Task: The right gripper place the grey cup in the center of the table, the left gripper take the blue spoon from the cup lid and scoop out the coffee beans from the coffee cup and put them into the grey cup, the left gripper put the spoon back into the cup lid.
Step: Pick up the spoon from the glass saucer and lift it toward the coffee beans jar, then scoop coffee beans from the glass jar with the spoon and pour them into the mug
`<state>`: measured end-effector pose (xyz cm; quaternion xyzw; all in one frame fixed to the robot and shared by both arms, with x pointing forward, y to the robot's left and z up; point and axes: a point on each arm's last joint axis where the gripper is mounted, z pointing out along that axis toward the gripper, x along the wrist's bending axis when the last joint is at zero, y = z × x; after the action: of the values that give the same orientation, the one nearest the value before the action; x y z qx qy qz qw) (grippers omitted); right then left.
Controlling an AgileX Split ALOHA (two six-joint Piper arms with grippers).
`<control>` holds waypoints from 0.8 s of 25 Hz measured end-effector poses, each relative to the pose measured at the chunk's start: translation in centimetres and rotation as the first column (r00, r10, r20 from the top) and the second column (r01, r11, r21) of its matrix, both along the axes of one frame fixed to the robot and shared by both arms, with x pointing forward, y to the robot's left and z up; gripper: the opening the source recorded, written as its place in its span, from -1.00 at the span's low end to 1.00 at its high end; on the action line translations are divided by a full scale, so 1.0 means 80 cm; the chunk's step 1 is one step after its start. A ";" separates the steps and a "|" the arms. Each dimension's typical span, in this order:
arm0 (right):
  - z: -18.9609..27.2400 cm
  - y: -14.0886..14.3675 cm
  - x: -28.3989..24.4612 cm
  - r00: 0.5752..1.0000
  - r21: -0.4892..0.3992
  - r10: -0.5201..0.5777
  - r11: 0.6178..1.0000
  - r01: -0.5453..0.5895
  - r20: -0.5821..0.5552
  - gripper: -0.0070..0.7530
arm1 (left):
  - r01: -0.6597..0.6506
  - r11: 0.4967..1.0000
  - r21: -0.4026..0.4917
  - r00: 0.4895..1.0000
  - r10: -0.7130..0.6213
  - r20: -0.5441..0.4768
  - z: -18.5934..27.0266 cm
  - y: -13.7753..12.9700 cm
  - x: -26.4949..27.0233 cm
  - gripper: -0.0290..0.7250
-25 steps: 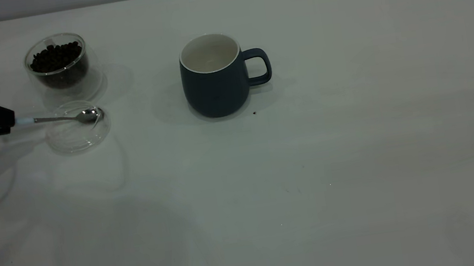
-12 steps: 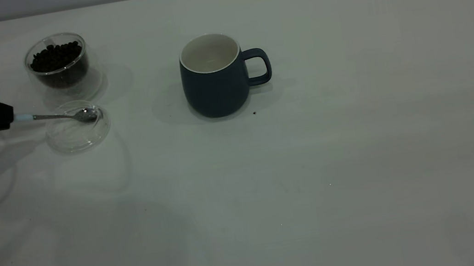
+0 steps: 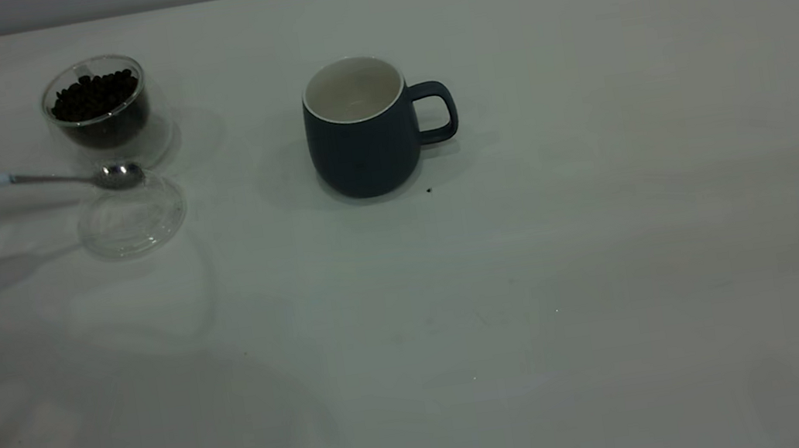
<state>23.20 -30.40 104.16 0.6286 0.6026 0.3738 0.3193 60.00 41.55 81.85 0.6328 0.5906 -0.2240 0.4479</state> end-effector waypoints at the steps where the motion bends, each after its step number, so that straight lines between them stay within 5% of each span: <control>1: 0.000 0.000 0.000 1.000 0.000 0.000 1.000 0.000 0.000 0.42 | 0.002 1.000 -0.001 1.000 -0.002 0.008 0.004 0.002 0.003 -0.57; 12: 0.000 0.000 0.000 1.000 0.000 0.000 1.000 0.000 0.000 0.42 | -0.094 0.996 -0.005 0.980 0.093 0.176 0.055 0.027 0.060 -0.57; 20: 0.000 0.000 0.000 1.000 0.000 0.000 1.000 0.000 0.000 0.42 | -0.112 0.992 0.049 0.982 0.103 0.159 0.037 0.022 0.068 -0.57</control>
<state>23.20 -30.40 104.16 0.6286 0.6026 0.3738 0.3193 65.42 43.34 84.82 0.6281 0.5934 -0.1321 0.4857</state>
